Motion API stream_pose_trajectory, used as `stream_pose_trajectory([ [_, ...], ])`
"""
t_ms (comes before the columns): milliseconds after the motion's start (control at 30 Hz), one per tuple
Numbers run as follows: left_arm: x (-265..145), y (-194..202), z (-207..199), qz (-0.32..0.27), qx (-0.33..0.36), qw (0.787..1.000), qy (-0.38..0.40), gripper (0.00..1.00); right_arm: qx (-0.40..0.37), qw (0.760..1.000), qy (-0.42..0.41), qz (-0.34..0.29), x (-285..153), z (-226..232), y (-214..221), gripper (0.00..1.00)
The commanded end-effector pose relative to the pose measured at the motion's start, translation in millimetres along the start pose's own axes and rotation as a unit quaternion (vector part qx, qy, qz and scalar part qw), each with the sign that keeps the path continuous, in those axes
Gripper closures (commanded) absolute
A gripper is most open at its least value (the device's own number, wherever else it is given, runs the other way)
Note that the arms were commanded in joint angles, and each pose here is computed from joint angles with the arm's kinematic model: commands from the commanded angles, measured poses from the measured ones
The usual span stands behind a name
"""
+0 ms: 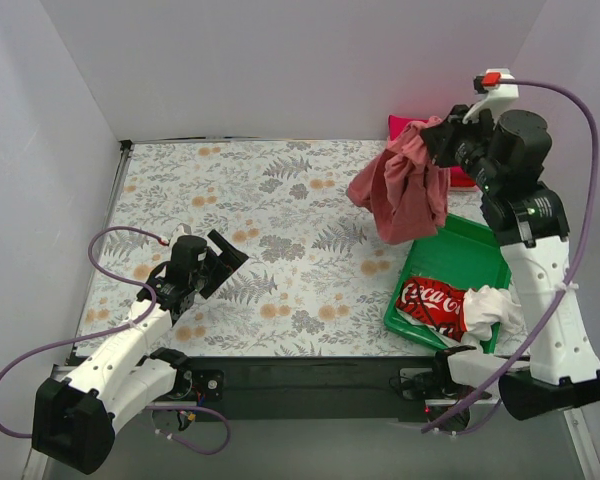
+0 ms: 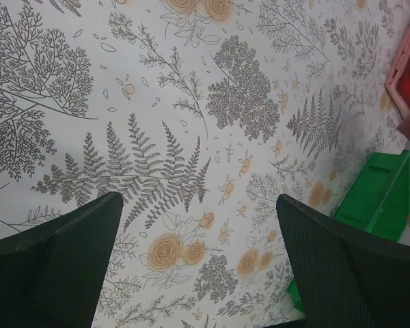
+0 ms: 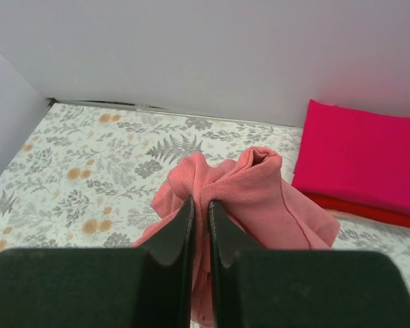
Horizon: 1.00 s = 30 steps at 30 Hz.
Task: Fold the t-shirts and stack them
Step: Move the tshirt to the center of the board
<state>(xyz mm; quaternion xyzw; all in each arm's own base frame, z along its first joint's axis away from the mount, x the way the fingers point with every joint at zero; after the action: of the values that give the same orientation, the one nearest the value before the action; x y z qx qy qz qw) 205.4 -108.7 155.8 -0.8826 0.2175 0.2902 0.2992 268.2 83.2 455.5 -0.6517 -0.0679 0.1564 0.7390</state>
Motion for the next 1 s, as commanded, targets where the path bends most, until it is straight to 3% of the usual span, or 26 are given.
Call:
stream_pose_trajectory([
  [0,0,-1,2,-0.008,0.004,1.0,-0.005,0.05,-0.023,0.994,-0.098,-0.052,15,23,-30,0.99],
  [267,-1,-1,2,-0.011,0.002,1.0,-0.006,0.05,-0.07,0.977,-0.198,0.032,65,66,19,0.99],
  [433,0,-1,2,-0.005,0.004,1.0,-0.009,0.05,-0.143,0.93,-0.329,0.081,72,116,59,0.99],
  [667,-2,5,11,0.007,0.0,1.0,-0.026,0.05,-0.145,0.905,-0.338,0.216,96,116,166,0.99],
  [700,-1,9,14,0.017,-0.003,0.999,-0.029,0.05,-0.134,0.903,-0.327,0.245,93,111,189,0.96],
  [767,2,15,22,0.034,-0.001,0.999,-0.039,0.05,-0.114,0.901,-0.297,0.295,84,98,236,0.79],
  [900,5,24,27,0.059,0.0,0.997,-0.04,0.05,-0.098,0.914,-0.227,0.322,71,80,263,0.45],
  [967,6,30,30,0.079,-0.001,0.996,-0.036,0.05,-0.093,0.923,-0.182,0.326,59,70,270,0.39],
])
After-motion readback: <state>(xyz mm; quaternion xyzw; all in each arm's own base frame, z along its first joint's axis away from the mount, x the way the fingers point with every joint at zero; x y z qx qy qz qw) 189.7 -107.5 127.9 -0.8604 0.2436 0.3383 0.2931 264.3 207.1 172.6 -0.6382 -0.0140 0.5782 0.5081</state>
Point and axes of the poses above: each gripper's point midway between its finger pads, its own x axis out along the fingers, its own z axis along the line the jaws close on, y = z × x, the point moved 7 cm from there along -x, back along the fingers, and after that the axes turned 3 degrees about -x, right-handed, at the moved point
